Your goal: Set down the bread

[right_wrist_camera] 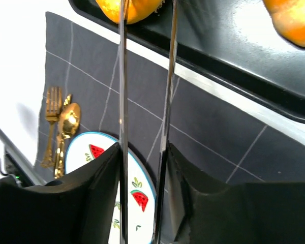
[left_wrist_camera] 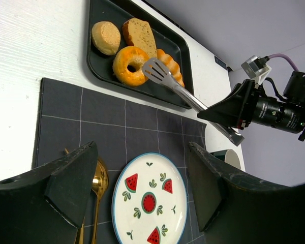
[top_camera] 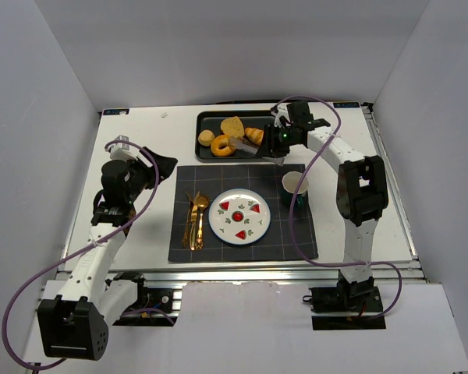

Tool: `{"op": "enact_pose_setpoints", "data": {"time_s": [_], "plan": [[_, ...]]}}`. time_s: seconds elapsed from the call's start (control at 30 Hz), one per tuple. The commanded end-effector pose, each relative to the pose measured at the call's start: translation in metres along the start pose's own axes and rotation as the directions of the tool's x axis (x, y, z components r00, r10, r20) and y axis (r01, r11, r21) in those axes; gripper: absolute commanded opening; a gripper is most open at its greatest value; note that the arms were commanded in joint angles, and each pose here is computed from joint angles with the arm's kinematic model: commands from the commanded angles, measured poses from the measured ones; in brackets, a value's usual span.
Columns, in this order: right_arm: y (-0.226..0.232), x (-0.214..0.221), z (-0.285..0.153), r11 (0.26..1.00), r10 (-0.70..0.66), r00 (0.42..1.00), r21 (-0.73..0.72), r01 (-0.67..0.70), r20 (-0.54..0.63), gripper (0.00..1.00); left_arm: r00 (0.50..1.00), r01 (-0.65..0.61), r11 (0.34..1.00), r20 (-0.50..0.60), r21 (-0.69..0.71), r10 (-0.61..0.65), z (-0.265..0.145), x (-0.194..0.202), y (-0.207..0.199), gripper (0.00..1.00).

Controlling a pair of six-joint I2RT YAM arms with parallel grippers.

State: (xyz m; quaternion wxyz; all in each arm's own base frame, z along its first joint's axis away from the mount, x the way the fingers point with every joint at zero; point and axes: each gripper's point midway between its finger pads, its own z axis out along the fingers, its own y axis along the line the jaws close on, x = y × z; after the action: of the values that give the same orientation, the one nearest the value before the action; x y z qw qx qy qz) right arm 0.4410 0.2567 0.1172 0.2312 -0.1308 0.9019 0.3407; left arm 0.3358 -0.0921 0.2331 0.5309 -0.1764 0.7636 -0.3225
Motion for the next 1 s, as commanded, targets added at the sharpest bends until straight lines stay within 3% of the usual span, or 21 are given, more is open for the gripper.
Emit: {"op": "enact_pose_setpoints", "data": {"time_s": [0.0,0.2,0.43,0.57,0.77,0.97], "plan": [[0.015,-0.011,-0.001,0.997,0.027,0.999,-0.068,-0.025,0.030,0.43,0.999,-0.013,1.000,0.029,0.012,0.013,-0.002,-0.014,-0.010,0.80],[0.023,-0.019,-0.014,0.992,0.059,0.996,-0.115,-0.052,0.063,0.18,0.999,-0.020,1.000,0.030,0.009,0.020,-0.002,-0.016,-0.010,0.80],[0.046,-0.043,-0.060,0.975,0.034,0.984,-0.222,0.007,0.177,0.05,0.999,-0.014,1.000,0.042,0.023,0.013,-0.003,-0.018,-0.013,0.80],[0.068,-0.032,-0.090,0.955,-0.093,0.977,-0.261,0.143,0.194,0.01,0.999,-0.021,0.999,0.047,0.031,0.020,-0.003,-0.019,-0.015,0.80],[0.078,0.042,-0.122,0.882,-0.335,0.932,-0.304,0.362,0.139,0.00,0.997,-0.036,0.998,0.065,0.059,0.032,-0.003,-0.022,-0.020,0.80],[0.066,0.144,-0.147,0.831,-0.473,0.880,-0.348,0.433,-0.035,0.00,0.997,-0.047,0.995,0.062,0.083,0.042,-0.004,-0.019,-0.022,0.80]]}}
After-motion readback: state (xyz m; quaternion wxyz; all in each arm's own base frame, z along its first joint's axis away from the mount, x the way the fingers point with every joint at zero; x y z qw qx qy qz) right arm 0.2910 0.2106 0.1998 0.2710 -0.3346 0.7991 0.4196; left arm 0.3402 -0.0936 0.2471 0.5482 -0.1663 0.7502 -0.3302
